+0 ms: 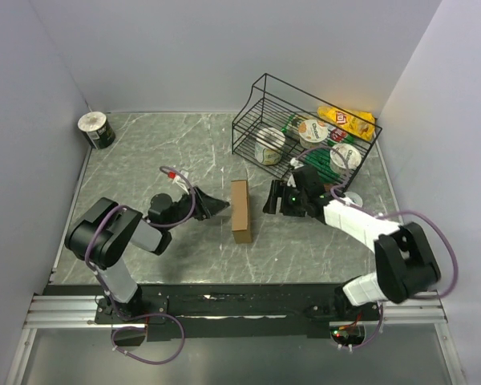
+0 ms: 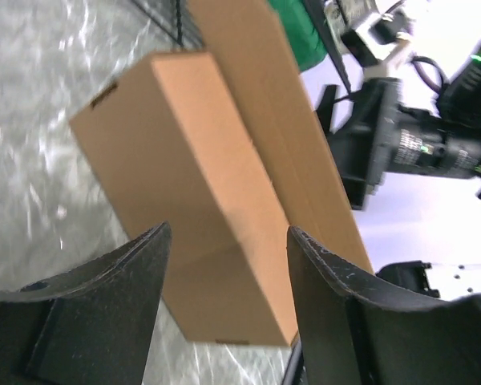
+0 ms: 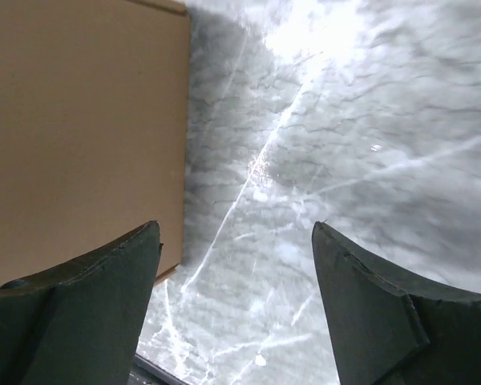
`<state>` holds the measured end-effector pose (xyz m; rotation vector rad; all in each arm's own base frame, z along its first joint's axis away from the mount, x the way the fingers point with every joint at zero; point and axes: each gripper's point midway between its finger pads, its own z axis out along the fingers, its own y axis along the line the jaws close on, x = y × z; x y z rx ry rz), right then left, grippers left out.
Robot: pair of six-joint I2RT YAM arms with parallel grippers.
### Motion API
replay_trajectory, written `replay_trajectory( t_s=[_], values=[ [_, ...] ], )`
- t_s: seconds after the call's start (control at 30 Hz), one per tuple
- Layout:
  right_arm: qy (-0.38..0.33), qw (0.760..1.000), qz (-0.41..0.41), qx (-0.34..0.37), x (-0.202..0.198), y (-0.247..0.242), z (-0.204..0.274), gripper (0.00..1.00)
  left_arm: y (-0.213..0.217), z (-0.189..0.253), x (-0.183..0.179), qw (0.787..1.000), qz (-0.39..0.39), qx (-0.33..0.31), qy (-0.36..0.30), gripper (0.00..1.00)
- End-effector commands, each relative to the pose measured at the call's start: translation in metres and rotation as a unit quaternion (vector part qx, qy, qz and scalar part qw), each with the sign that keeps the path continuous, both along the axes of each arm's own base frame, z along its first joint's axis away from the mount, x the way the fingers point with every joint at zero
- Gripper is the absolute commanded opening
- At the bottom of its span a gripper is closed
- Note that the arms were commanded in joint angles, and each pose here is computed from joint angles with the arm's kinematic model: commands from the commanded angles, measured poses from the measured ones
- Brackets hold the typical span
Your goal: Fold the paper box
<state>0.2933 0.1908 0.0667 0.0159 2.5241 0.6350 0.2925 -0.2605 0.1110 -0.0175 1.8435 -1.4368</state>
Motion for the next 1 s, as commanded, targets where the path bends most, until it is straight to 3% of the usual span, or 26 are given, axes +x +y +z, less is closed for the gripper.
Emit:
replay_trajectory(
  t_s=[0.0, 0.17, 0.37, 0.53, 0.7, 0.97],
  values=[
    [-0.044, 0.998, -0.031, -0.013, 0.002, -0.016, 0.027, 0.84, -0.011, 0.024, 0.011, 0.998, -0.020, -0.007, -0.062, 0.64],
    [-0.100, 0.995, -0.019, 0.023, 0.002, -0.010, 0.073, 0.90, -0.020, 0.023, 0.007, 0.997, -0.042, -0.023, -0.058, 0.58],
    [-0.097, 0.994, 0.013, 0.040, 0.000, 0.009, 0.094, 0.91, -0.020, 0.017, -0.014, 0.998, -0.042, -0.018, -0.041, 0.56],
    [-0.089, 0.996, -0.006, 0.030, 0.018, 0.011, 0.081, 0.94, -0.026, 0.007, -0.050, 0.999, -0.047, -0.005, -0.021, 0.55],
    [-0.086, 0.996, -0.014, -0.014, 0.042, 0.009, 0.061, 0.90, -0.024, -0.014, -0.061, 1.000, -0.018, 0.024, 0.004, 0.57],
    [-0.077, 0.996, 0.053, 0.010, 0.066, 0.045, 0.032, 0.89, -0.058, 0.000, -0.075, 0.993, -0.092, 0.028, -0.065, 0.54]
  ],
)
